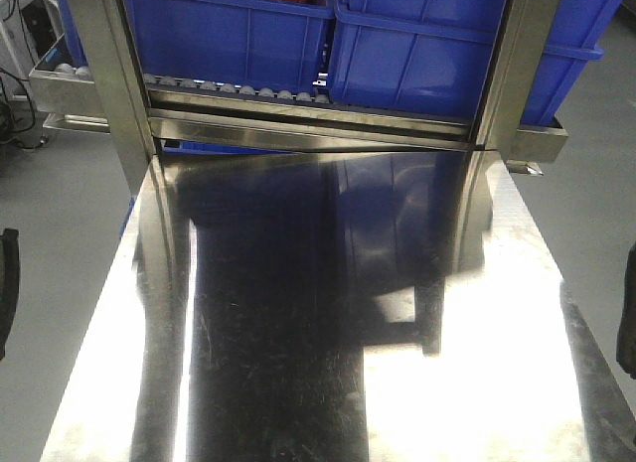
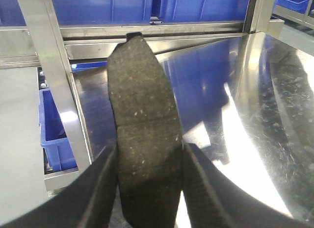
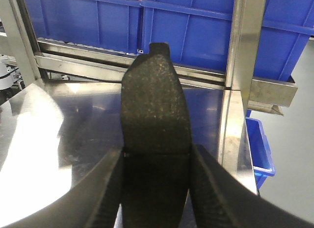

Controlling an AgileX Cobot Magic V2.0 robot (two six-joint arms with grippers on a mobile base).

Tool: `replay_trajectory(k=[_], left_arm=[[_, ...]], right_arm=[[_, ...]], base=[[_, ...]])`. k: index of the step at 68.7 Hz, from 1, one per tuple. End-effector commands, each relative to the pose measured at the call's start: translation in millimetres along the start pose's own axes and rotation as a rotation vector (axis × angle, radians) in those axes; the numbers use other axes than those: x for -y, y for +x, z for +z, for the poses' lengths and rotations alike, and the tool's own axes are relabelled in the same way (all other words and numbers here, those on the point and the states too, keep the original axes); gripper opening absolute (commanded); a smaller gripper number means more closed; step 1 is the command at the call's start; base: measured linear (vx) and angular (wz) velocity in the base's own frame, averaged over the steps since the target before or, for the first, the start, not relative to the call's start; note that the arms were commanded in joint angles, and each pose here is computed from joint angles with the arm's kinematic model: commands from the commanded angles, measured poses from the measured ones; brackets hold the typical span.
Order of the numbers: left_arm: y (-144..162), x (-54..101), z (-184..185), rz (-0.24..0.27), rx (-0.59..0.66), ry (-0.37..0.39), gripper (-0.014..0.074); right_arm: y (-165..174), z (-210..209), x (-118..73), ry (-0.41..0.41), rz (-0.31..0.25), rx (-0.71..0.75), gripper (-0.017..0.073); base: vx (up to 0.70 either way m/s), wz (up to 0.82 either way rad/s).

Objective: Move and align brake pads A on conveyor
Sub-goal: 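Back the base away from the steel table and turn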

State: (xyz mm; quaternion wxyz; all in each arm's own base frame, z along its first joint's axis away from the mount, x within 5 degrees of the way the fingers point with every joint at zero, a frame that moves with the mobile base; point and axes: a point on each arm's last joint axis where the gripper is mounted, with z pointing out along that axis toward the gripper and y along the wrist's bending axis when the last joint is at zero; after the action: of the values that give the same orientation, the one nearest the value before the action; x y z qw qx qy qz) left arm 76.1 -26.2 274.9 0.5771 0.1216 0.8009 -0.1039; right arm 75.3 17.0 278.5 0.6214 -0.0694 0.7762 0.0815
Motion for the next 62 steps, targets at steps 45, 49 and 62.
replay_trajectory(k=[45, 49, 62], left_arm=[[-19.0, 0.5, -4.9, -0.009, 0.132, 0.004, 0.0060], [-19.0, 0.5, -4.9, -0.009, 0.132, 0.004, 0.0060], [-19.0, 0.5, -4.9, -0.009, 0.132, 0.004, 0.0060]], right_arm=[[-18.9, -3.0, -0.1, 0.003, -0.009, 0.127, -0.0004], [-18.8, -3.0, -0.1, 0.003, -0.008, 0.126, -0.0004], [-18.8, -3.0, -0.1, 0.003, -0.008, 0.126, -0.0004]], base=[[-0.08, 0.17], [-0.19, 0.56], [-0.19, 0.56]])
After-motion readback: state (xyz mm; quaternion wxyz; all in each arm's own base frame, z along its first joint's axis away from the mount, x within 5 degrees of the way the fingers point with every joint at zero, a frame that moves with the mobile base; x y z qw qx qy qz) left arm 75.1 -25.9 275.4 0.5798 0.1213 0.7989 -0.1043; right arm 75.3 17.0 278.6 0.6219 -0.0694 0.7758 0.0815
